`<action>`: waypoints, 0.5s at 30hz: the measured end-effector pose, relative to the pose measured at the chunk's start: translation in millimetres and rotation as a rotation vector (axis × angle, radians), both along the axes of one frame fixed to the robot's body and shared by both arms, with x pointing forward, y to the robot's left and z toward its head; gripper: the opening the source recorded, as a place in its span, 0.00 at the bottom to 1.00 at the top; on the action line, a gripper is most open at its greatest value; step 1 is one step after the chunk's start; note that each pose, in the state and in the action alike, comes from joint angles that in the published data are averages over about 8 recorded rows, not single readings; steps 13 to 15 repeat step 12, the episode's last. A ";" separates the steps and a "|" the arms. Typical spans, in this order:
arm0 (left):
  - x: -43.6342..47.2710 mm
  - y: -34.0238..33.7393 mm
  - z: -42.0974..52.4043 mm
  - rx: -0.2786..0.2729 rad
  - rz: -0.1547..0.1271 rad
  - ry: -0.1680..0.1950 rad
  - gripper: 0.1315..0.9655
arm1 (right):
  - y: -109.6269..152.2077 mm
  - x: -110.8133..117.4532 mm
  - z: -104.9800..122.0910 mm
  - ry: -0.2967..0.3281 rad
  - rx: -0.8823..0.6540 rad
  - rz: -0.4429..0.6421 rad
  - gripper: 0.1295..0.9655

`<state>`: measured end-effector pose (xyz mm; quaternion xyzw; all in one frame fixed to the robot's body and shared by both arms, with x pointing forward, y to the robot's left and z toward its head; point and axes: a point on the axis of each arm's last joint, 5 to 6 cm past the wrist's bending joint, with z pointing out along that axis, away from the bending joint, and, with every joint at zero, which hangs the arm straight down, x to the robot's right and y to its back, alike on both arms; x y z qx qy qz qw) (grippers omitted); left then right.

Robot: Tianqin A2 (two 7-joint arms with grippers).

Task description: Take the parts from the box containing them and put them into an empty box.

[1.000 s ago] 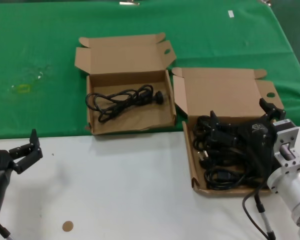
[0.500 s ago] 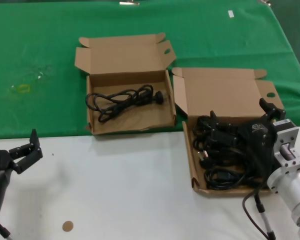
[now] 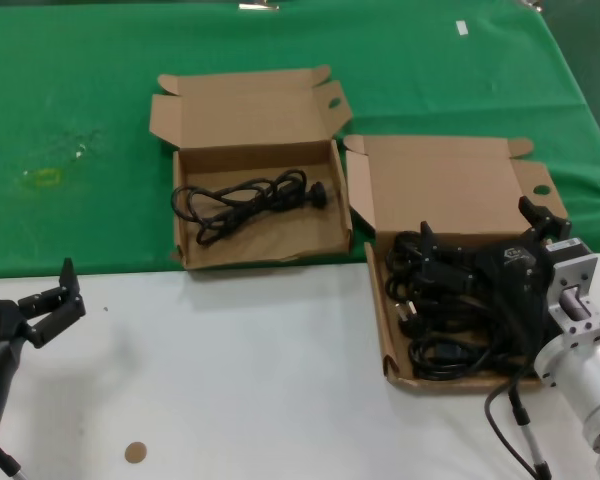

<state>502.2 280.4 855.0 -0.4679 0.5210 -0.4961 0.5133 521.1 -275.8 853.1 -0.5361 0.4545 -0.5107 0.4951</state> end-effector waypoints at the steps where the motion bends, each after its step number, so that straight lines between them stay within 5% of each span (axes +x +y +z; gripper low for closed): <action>1: 0.0 0.0 0.0 0.000 0.000 0.000 1.00 | 0.0 0.0 0.0 0.000 0.000 0.000 1.00; 15: 0.0 0.0 0.0 0.000 0.000 0.000 1.00 | 0.0 0.0 0.0 0.000 0.000 0.000 1.00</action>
